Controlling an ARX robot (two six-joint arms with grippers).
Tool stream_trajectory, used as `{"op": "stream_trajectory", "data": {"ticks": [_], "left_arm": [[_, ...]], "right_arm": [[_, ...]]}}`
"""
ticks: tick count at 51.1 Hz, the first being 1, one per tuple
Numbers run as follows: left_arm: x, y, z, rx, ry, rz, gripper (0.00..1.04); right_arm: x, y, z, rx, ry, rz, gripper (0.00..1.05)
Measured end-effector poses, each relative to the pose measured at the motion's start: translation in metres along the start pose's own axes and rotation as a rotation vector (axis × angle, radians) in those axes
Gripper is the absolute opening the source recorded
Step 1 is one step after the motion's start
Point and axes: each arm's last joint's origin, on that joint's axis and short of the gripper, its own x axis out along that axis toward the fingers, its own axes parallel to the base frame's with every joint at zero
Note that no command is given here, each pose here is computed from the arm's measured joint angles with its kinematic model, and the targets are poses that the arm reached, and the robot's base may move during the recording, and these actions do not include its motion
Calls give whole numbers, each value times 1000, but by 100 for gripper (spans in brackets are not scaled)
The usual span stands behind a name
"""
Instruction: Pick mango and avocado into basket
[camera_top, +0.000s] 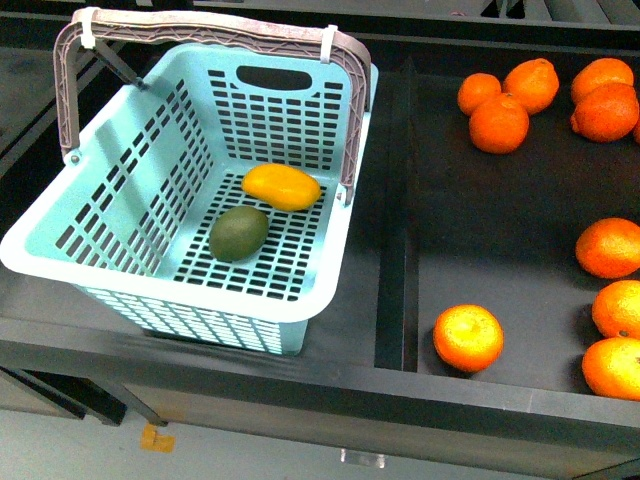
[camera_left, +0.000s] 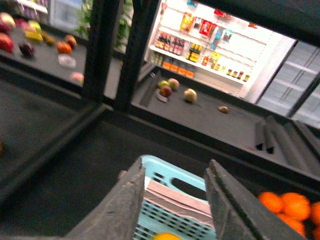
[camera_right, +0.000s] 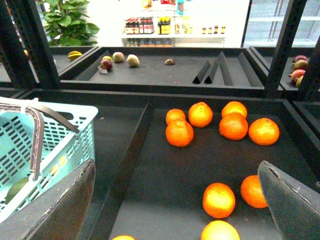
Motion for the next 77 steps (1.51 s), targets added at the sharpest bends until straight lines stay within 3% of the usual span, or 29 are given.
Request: {"op": "stream_trajectory", "data": {"ticks": [9, 38, 77], "left_arm": [[-39, 23, -15, 210, 35, -2, 2], [-114, 60, -31, 245, 24, 2, 2], [-153, 58, -23, 245, 4, -2, 2]], "right_arm": [[0, 0, 0, 0, 0, 0, 96], [0, 0, 0, 0, 0, 0, 96], [0, 0, 0, 0, 0, 0, 96]]}}
